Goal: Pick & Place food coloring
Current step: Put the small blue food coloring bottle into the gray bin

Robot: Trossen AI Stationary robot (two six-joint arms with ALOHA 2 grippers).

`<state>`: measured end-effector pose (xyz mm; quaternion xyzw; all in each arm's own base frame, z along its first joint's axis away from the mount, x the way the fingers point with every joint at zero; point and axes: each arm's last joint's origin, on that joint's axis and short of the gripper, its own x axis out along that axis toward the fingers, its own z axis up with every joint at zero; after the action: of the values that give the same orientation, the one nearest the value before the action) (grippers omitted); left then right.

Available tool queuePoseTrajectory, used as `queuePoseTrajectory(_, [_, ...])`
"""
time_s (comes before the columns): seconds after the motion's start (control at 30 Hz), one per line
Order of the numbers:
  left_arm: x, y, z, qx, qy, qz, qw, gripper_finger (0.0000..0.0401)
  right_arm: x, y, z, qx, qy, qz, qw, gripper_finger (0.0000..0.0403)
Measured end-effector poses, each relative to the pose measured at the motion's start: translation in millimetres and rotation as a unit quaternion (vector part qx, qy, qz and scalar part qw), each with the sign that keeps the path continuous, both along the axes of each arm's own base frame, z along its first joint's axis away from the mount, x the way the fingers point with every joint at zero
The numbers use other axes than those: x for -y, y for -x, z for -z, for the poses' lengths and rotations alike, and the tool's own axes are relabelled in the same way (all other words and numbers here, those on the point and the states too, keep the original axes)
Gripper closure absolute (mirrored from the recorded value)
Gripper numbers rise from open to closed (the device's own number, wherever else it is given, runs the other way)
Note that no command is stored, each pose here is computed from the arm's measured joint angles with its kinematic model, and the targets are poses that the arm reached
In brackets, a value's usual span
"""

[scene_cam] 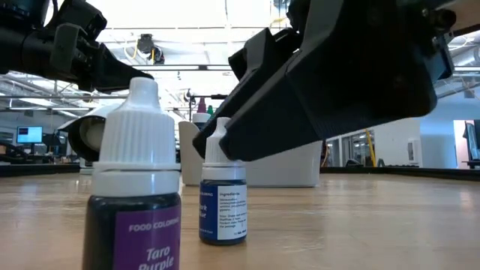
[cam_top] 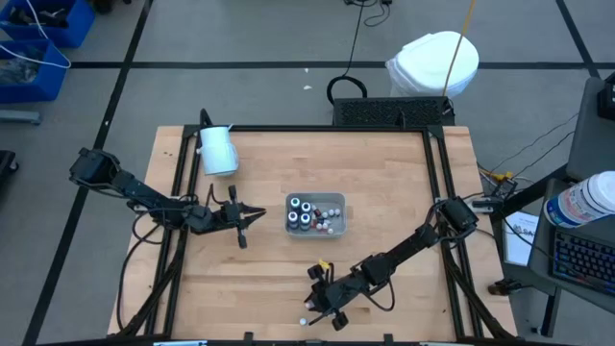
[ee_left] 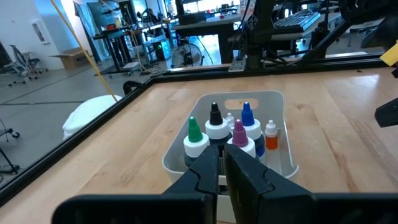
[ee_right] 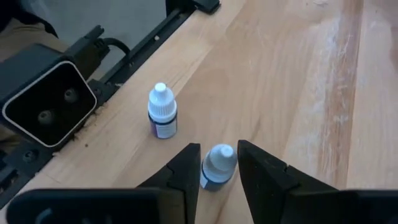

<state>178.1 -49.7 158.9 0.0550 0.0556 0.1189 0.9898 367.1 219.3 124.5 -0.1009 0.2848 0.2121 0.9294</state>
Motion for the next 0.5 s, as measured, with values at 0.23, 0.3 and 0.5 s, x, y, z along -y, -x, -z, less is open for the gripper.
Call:
queuePoseTrajectory(0.23, [0.0,0.0,0.0,0.0,0.0,0.0,1.0,0.0366,-0.4,-0.6,-1.0,0.005,-0.004,0.0,1.0,0.0308])
queuePoseTrajectory(0.3, [0.0,0.0,0.0,0.0,0.0,0.0,1.0,0.0366,-0.8,-0.4,-1.0,0.003,-0.009,-0.006,1.0,0.0308])
queuePoseTrajectory(0.5, [0.0,0.0,0.0,0.0,-0.001,0.0,1.0,0.0366,-0.9,0.0,-0.6,-0.002,-0.012,-0.009,1.0,0.0321])
